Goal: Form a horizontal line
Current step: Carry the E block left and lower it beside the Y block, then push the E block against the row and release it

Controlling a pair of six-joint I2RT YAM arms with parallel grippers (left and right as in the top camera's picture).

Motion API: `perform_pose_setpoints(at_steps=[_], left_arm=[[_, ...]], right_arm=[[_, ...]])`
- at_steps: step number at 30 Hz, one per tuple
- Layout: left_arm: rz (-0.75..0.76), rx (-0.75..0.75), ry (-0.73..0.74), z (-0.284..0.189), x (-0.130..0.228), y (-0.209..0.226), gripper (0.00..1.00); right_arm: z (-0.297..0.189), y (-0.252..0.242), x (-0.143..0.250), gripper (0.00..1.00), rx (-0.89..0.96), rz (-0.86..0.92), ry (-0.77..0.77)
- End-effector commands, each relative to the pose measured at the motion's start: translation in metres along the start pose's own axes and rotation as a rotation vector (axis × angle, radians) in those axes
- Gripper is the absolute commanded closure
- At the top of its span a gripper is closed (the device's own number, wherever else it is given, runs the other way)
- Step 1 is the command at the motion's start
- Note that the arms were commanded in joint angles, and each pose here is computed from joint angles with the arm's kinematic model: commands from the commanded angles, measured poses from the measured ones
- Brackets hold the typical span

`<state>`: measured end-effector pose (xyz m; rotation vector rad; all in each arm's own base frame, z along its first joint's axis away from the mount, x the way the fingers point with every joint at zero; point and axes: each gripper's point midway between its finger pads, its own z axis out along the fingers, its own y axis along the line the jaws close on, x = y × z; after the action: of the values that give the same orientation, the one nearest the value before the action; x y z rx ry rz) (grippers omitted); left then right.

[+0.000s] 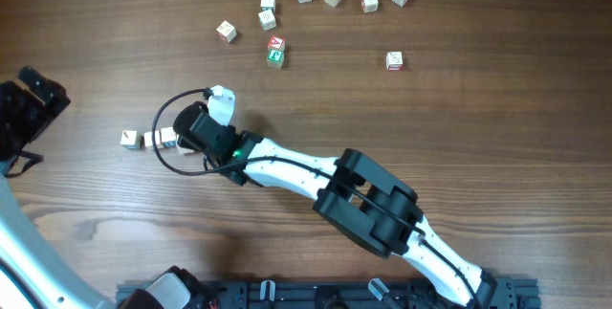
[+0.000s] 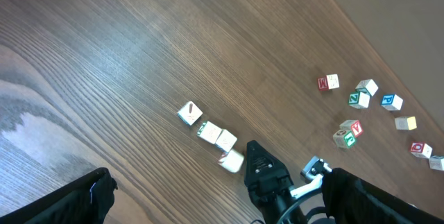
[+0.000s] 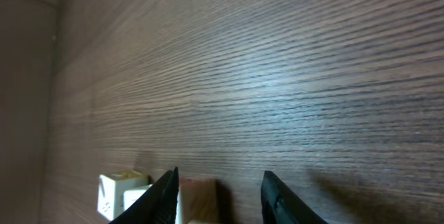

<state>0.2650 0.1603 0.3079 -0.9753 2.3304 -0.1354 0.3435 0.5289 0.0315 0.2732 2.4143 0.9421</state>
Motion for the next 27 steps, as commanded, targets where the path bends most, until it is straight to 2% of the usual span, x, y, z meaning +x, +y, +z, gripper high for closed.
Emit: perform_pose_setpoints(at_steps=[1,6,11,15,18,20,22,27], left_arm=[[-0.005,0.017,-0.015,-0.005,-0.004,-0.003,0.0],[-0.005,0.017,-0.015,-0.005,-0.004,-0.003,0.0],[-0.004,0.017,-0.015,-0.005,-0.004,-0.003,0.0],[-0.005,0.017,-0.015,-0.005,-0.004,-0.003,0.0],[-0.005,0.017,-0.015,-0.005,-0.004,-0.003,0.0],[-0.004,0.017,-0.015,-0.005,-0.004,-0.003,0.0],[-0.004,0.017,-0.015,-0.005,-0.004,-0.003,0.0],[-0.005,0.017,-0.015,-0.005,-0.004,-0.003,0.0]], right_arm=[[0.009,-0.014,-0.001,0.59,0.029,0.024,-0.02],[0.01,-0.014,-0.002,0.56,0.026,0.025,-0.023],[0.01,-0.015,-0.003,0.47,0.03,0.005,-0.026],[0.008,-0.013,-0.009,0.45,0.026,-0.02,-0.034],[-0.004,-0.002,-0.035,0.37,0.015,-0.12,-0.071],[-0.016,0.007,-0.055,0.36,0.002,-0.126,-0.093],[-0.025,0.016,-0.065,0.4,-0.03,-0.112,-0.07],[-0.035,0.035,-0.032,0.76,-0.137,-0.029,0.157]])
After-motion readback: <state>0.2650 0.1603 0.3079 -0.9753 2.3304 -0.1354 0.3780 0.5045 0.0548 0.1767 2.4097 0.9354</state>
